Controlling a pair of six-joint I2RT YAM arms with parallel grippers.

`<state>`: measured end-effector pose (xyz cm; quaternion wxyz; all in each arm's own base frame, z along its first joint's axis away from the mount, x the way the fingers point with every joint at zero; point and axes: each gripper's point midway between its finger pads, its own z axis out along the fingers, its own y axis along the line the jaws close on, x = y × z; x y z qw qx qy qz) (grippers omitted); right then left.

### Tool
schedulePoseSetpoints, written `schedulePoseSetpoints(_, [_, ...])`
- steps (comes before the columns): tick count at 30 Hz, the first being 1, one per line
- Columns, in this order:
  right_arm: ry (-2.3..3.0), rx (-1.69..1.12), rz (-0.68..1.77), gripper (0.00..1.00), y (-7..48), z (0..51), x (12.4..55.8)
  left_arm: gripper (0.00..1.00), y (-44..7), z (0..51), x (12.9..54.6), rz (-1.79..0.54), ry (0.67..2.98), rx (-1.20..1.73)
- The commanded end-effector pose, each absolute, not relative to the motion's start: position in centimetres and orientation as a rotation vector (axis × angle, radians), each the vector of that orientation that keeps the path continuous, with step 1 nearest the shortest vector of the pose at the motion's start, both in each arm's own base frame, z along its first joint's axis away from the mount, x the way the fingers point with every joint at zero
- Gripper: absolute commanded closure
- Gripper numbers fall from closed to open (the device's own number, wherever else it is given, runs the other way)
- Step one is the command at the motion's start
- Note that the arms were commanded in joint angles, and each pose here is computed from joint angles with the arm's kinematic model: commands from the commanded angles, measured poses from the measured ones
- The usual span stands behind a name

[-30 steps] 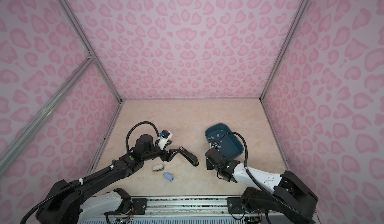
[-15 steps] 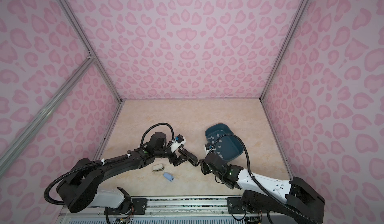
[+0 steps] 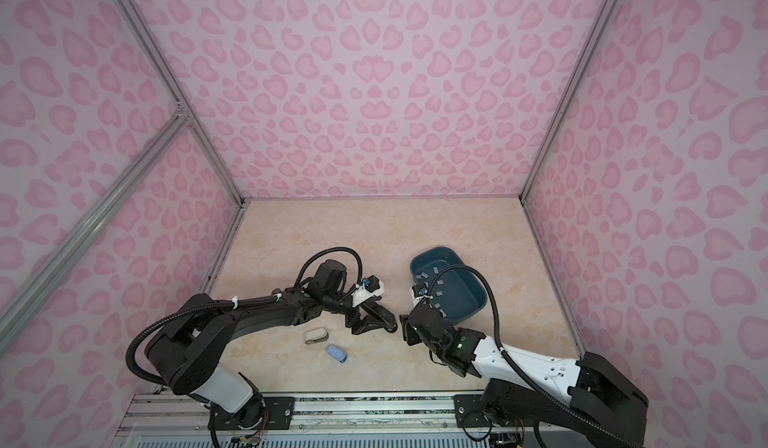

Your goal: Load the staples into the stapler

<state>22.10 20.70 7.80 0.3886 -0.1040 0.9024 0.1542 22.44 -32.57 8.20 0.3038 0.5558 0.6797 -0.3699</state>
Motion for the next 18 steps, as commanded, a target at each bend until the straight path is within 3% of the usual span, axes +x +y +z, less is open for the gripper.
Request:
schedulePoseSetpoints(1, [2.288, -0.253, 0.386, 0.39, 21.0, 8.1, 22.7, 0.09, -33.0, 7.8, 22.5, -0.984, 1.774, 1.513])
schedulePoseSetpoints(11, [2.327, -0.273, 0.370, 0.41, 21.6, 6.9, 22.8, 0.16, -33.8, 5.8, 24.4, -0.882, 1.835, 1.543])
schedulePoseSetpoints(18, [2.325, -0.272, 0.374, 0.40, 21.5, 6.8, 22.8, 0.48, -33.3, 4.3, 25.0, -0.834, 1.931, 1.514])
